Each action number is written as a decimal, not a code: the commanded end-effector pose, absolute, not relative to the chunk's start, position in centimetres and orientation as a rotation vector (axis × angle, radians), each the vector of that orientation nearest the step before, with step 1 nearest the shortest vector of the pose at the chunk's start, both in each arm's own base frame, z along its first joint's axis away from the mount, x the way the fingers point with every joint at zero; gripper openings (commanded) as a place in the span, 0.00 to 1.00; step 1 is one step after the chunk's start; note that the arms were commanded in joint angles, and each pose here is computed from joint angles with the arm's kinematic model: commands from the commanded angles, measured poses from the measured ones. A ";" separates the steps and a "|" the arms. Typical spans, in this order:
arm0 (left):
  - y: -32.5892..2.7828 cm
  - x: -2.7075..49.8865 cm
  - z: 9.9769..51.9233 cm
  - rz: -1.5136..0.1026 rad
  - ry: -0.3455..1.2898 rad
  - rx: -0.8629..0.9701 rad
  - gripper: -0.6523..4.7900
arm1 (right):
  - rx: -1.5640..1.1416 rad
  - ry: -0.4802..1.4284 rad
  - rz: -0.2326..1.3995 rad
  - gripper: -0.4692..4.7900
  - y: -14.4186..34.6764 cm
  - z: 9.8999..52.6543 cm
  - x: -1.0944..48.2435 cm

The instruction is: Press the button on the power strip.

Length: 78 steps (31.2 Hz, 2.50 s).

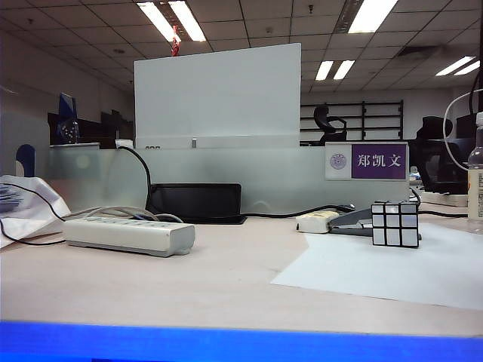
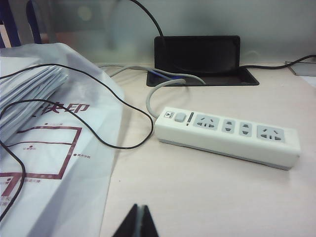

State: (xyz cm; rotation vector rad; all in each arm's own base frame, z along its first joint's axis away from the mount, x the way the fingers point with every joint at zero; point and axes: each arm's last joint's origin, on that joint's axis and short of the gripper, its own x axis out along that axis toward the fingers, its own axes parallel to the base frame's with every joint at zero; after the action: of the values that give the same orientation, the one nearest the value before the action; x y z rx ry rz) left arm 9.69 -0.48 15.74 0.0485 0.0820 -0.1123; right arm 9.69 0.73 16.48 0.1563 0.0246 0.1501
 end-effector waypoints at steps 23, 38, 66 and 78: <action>-0.8 9.2 18.6 -0.228 -0.039 -0.140 0.11 | 0.229 -0.081 0.325 0.09 1.2 18.8 9.2; -0.9 8.6 25.4 -0.261 -0.139 -0.107 0.11 | 0.218 -0.156 0.341 0.09 1.2 27.3 9.4; -1.7 27.3 23.5 -0.419 0.408 0.072 0.11 | 0.239 0.327 0.924 0.09 9.8 30.0 20.8; -1.8 34.4 22.4 -0.429 0.404 0.115 0.11 | 0.228 0.400 0.983 0.09 12.1 28.3 21.6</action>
State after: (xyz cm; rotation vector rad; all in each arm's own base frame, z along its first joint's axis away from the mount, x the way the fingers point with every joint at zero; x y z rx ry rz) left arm 33.88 -1.82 22.25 0.0925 0.4168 -0.4210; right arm 21.62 12.01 27.70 0.2344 0.4414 0.9694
